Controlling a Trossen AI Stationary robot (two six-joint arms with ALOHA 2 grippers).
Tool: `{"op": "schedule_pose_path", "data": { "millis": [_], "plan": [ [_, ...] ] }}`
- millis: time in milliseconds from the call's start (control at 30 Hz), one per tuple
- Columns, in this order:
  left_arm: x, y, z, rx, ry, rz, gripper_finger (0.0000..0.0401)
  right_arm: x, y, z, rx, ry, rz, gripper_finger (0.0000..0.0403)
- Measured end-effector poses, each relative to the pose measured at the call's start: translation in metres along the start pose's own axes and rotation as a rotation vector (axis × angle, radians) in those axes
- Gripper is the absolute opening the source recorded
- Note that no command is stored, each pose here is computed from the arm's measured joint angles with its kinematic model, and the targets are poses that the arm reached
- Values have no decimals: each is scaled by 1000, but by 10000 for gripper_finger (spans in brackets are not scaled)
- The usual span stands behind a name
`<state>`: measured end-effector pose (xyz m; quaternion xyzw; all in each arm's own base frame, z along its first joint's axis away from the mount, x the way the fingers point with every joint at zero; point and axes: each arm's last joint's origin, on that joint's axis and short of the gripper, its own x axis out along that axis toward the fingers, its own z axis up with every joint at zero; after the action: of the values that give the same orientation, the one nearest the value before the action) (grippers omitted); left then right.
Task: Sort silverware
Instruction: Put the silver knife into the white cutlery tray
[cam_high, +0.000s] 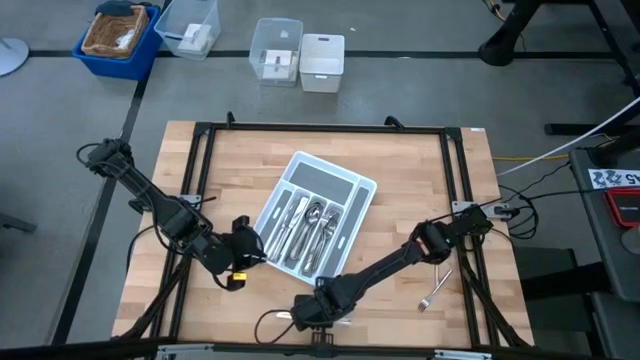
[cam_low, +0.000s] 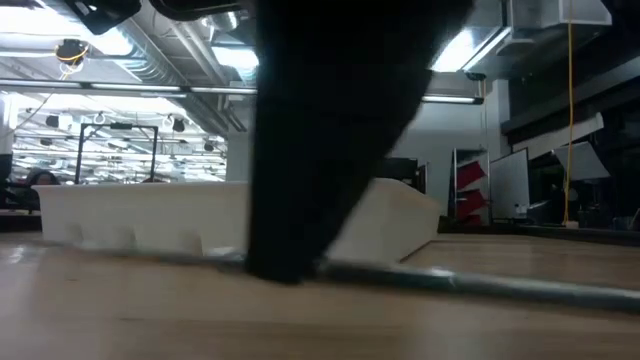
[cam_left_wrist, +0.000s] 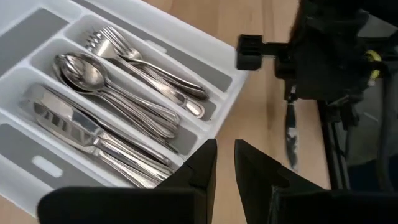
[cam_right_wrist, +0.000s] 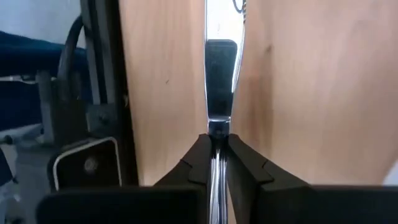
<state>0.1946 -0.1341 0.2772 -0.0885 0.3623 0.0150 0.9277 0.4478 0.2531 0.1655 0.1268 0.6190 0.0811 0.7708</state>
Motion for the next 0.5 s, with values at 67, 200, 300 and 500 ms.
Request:
{"op": "schedule_pose_path", "data": {
  "millis": [67,200,300,500],
  "plan": [
    [-2,0,0,-1,11,-21,46,-3,-3,4,15,-13,2,36],
    [-15,2,-2,-7,10,-50,46,-12,-5,13,40,-51,14,36],
    [-30,7,-4,-42,6,-71,46,-15,-11,22,113,-93,37,36],
    [-58,19,-9,-108,9,-100,46,-21,-27,43,304,-185,99,37]
  ]
}}
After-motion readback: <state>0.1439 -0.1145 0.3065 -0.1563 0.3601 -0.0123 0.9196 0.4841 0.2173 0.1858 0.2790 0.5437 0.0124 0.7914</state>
